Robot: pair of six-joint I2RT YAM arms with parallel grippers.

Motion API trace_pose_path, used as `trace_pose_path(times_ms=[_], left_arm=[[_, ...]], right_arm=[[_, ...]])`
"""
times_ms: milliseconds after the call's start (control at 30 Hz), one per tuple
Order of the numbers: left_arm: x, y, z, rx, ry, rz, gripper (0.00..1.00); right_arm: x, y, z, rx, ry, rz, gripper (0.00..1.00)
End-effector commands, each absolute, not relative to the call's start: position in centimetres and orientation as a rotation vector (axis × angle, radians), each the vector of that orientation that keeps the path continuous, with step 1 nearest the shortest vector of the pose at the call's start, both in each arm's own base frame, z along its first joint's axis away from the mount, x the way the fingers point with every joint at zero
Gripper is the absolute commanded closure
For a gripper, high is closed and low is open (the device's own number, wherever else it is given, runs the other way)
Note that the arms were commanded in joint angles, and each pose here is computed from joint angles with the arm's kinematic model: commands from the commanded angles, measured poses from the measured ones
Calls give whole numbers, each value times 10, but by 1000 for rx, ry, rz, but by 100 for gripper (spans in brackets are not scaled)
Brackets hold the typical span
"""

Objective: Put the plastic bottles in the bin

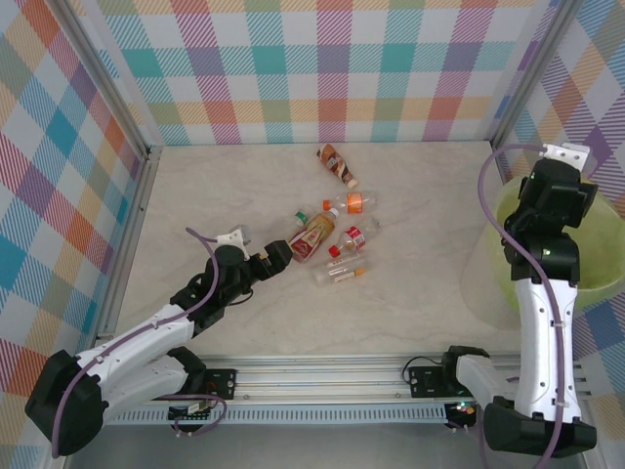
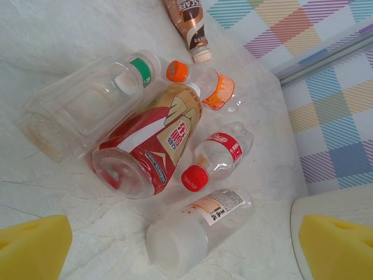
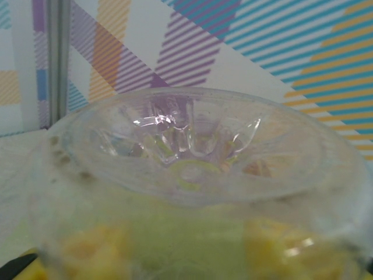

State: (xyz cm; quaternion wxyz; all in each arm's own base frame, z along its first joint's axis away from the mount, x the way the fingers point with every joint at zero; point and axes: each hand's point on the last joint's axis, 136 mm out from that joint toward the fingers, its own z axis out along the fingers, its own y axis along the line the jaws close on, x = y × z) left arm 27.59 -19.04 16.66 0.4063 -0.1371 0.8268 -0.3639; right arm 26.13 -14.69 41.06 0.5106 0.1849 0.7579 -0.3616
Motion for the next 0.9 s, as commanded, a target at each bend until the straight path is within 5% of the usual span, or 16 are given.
trace_pose_path(times_ms=[0, 133, 300, 867], left_arm=[[278, -185, 161, -357, 2100, -876, 0], [281, -186, 160, -362, 2123, -861, 0], [284, -187, 156, -372, 2158, -836, 0], [305, -173, 141, -285, 2358, -604, 0]], right_arm=[[256, -159, 405, 505, 1848, -882, 53], [249, -168, 385, 561, 1934, -909, 24], [241, -164, 370, 606, 2007, -861, 0], [238, -121, 368, 573, 2063, -494, 0]])
